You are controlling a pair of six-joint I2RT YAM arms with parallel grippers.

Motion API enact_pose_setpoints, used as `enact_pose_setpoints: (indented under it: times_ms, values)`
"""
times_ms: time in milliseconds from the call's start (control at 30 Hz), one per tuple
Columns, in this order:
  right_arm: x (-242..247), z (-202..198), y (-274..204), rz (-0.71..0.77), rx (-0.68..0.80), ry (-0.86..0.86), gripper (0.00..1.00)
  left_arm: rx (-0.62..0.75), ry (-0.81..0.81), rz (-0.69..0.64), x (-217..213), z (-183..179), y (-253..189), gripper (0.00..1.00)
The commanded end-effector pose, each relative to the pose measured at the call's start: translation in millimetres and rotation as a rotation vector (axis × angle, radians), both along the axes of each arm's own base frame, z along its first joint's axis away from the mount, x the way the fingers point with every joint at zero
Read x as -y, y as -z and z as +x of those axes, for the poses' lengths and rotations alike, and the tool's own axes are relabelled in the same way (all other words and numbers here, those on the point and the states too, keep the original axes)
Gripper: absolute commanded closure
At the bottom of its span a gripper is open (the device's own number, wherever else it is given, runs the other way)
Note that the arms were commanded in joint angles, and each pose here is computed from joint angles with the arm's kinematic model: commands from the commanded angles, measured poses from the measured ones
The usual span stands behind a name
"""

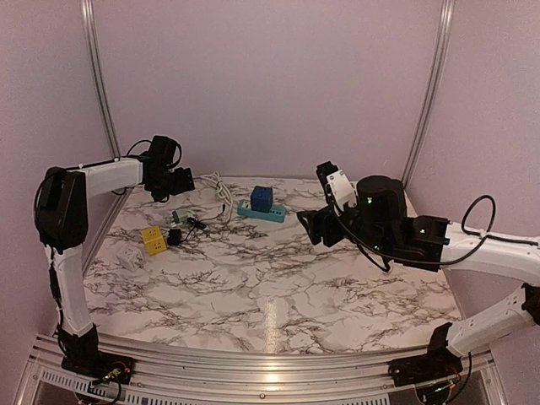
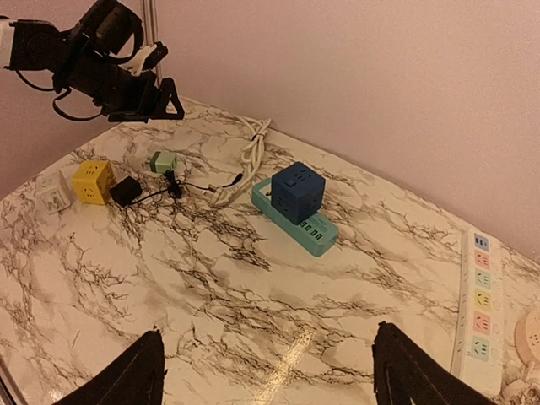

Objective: Insert the plug

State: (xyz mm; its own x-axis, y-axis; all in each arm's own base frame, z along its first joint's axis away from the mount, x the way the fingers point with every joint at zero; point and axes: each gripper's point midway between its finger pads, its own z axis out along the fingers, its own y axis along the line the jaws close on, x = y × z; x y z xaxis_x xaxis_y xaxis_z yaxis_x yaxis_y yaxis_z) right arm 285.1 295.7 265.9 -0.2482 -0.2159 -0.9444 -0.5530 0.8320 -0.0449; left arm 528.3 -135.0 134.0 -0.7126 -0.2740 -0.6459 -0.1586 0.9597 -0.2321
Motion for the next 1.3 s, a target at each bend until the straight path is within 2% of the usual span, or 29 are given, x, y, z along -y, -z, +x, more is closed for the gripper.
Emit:
enact_pose_setpoints:
  times_ms: [0,200,400,667,967,1267]
  values:
    - [9,-18,-6,0.023,-0.016,0.026,0.20,-0.017,-0.003,0.045,-1,23,6,0.12]
    - [13,-29,-1,0.039,-0.043,0.018,0.20,-0.114,-0.044,0.163,-21,39,55,0.22]
    - [10,-33,1,0.052,-0.058,0.010,0.21,-0.150,-0.039,0.233,-29,42,84,0.38]
    - [-6,-39,4,0.029,-0.060,-0.008,0.21,-0.168,-0.016,0.224,-25,41,98,0.40]
    - [-9,-40,-2,0.033,-0.052,-0.016,0.20,-0.217,0.014,0.207,-22,24,125,0.57]
    - [-10,-39,1,0.021,-0.052,-0.017,0.20,-0.219,0.091,0.204,1,10,125,0.55]
